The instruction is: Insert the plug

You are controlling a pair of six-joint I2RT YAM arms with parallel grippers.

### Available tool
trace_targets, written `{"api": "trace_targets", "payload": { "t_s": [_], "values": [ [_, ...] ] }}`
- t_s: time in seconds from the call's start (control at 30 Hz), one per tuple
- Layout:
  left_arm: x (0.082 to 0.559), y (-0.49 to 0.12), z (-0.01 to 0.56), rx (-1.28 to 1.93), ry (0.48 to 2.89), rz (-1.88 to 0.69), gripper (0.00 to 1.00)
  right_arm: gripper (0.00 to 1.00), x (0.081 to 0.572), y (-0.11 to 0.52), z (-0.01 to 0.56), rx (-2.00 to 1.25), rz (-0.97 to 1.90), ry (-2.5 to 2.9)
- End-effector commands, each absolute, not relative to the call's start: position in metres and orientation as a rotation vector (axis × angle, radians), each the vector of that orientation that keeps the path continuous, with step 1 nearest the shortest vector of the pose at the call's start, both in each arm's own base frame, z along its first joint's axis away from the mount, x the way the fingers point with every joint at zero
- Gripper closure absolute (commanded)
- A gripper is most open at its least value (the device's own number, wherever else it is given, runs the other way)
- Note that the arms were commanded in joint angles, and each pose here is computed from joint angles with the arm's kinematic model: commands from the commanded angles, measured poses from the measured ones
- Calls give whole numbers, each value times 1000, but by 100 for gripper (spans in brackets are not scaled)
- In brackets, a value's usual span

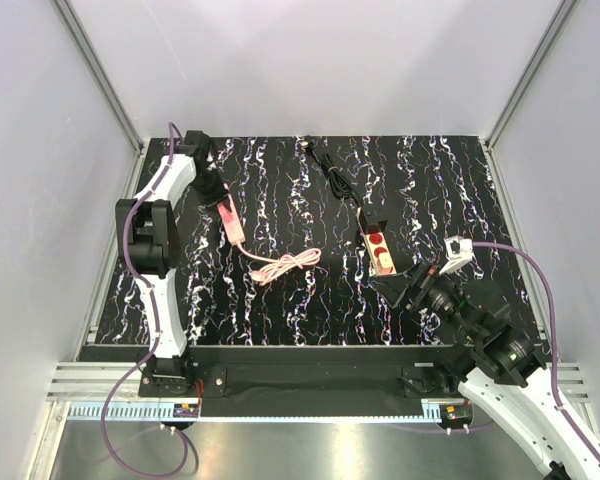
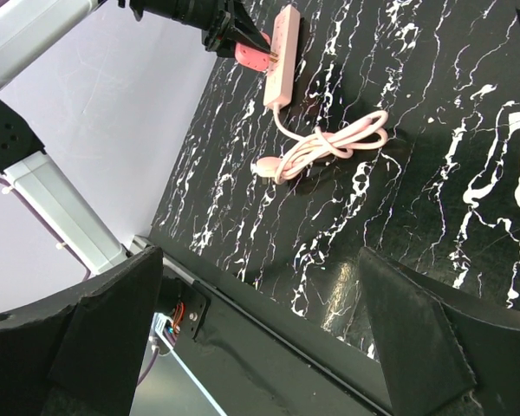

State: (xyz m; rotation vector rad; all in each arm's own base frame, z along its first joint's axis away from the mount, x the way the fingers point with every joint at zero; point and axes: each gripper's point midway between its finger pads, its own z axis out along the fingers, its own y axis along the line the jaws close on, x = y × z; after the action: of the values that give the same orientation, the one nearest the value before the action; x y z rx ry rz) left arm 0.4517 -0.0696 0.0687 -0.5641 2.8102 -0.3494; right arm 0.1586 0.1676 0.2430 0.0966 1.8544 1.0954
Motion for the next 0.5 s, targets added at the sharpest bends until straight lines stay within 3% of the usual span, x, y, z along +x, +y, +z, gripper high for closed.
{"api": "trace_targets", "payload": {
  "t_s": [0.0, 0.47],
  "values": [
    [460, -68, 75, -540, 2782, -341, 100, 0, 163, 165, 255, 94, 1069, 1824],
    [445, -69, 75, -480, 2825, -229, 100, 0, 168, 169, 250, 98, 1052, 1860]
  ]
}}
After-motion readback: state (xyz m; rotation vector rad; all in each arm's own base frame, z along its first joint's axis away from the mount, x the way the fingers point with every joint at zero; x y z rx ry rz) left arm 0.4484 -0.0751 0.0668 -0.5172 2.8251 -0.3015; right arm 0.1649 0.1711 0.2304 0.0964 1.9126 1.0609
